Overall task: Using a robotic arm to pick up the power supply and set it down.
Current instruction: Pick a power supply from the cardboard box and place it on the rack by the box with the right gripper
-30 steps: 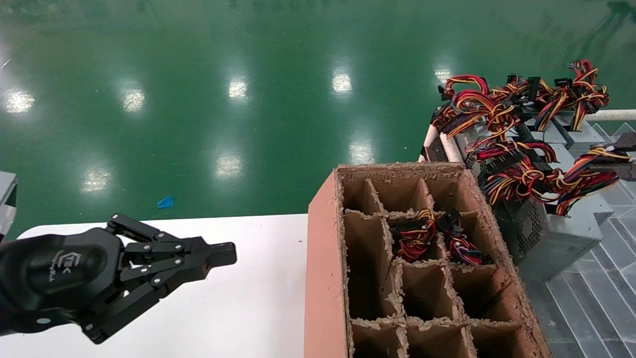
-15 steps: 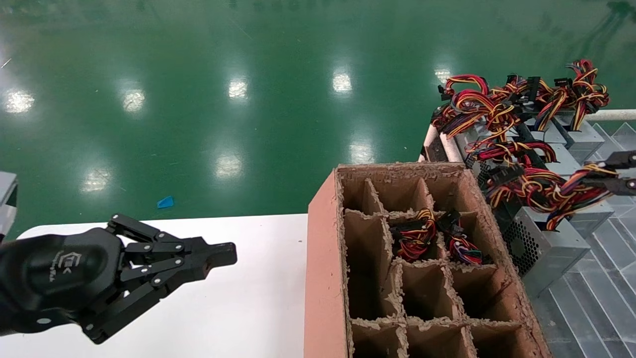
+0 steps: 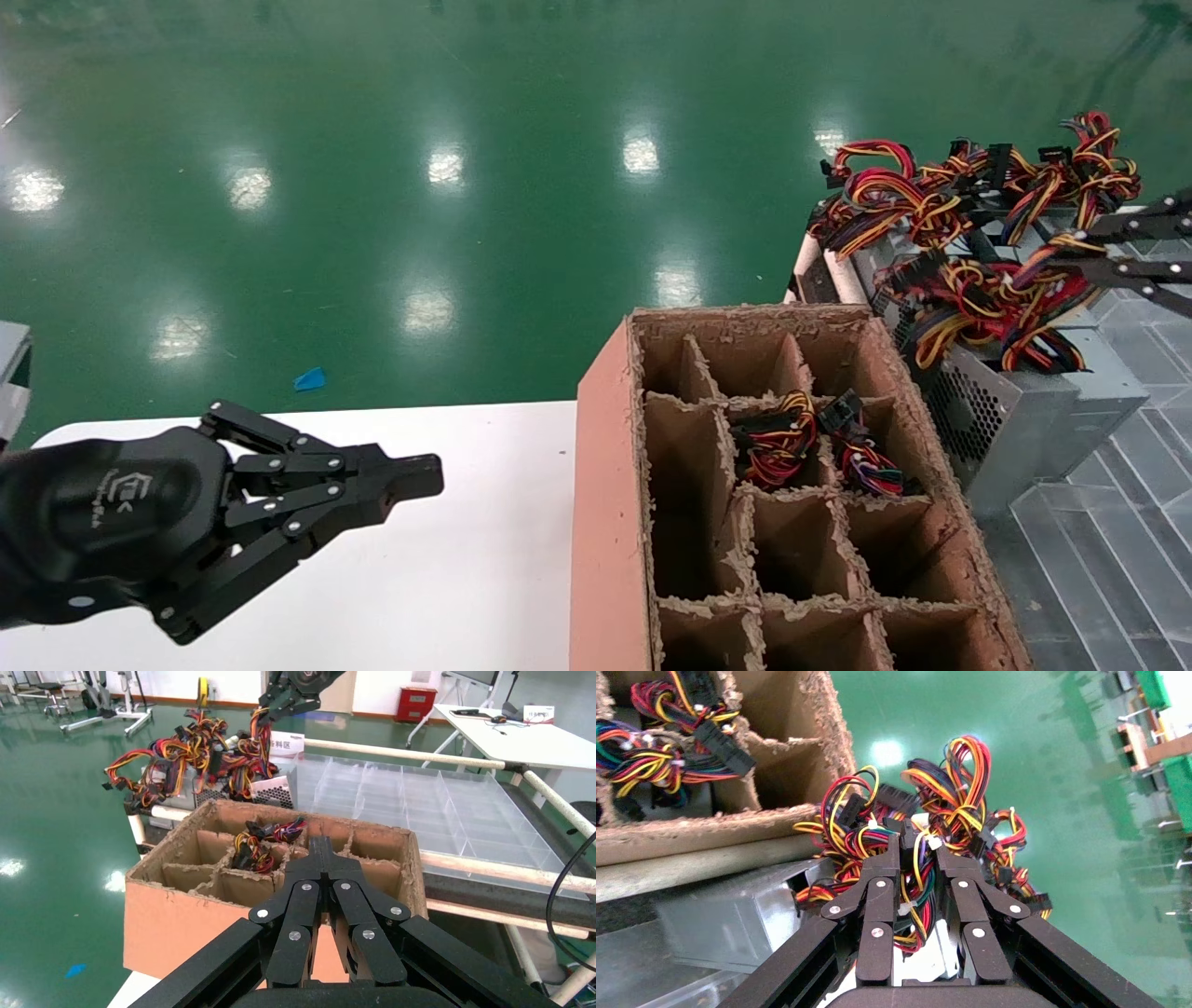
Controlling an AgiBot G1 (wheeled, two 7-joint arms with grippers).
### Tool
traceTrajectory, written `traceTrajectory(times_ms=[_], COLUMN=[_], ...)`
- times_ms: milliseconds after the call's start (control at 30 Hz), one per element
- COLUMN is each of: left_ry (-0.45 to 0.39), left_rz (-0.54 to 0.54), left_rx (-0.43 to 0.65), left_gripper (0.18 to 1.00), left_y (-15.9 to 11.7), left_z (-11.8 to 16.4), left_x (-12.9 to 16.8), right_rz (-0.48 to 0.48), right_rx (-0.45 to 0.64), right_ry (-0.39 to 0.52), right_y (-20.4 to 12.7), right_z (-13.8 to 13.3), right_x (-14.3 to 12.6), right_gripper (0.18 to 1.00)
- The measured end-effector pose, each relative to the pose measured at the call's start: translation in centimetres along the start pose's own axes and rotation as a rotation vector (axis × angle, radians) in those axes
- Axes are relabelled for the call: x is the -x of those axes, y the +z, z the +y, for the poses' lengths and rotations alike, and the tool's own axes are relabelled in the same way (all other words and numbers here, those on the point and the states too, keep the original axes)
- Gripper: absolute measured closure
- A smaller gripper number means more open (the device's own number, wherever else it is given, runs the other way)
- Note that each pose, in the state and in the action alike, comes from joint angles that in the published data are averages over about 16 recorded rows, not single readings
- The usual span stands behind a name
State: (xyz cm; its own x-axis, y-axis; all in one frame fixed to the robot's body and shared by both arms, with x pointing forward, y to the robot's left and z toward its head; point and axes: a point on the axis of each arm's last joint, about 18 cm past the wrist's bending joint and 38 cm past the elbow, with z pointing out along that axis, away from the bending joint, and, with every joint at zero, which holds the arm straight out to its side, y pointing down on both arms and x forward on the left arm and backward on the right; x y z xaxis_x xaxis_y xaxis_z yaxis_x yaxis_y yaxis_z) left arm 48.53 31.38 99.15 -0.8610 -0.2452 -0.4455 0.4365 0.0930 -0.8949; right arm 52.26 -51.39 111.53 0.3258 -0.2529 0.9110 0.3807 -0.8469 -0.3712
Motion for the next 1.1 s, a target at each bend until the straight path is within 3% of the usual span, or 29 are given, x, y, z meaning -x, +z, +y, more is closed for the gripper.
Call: traceTrajectory(times_ms=[600,1100], left_ry=[0.000,0.000], left_rz=[0.000,0.000], left_rx=[0.000,0.000], left_gripper=[0.993,0.993], left_y=[0.0,0.0], left_z=[0.0,0.0], left_x=[0.0,0.0], right_rz=[-0.058,-0.045], right_rx=[-0.035,-0.031], right_ry=[0.029,0.068], right_y=[2.1,1.8], right_z=[0.9,1.2], right_x=[1.5,1.2], right_gripper=[0.915,0.887])
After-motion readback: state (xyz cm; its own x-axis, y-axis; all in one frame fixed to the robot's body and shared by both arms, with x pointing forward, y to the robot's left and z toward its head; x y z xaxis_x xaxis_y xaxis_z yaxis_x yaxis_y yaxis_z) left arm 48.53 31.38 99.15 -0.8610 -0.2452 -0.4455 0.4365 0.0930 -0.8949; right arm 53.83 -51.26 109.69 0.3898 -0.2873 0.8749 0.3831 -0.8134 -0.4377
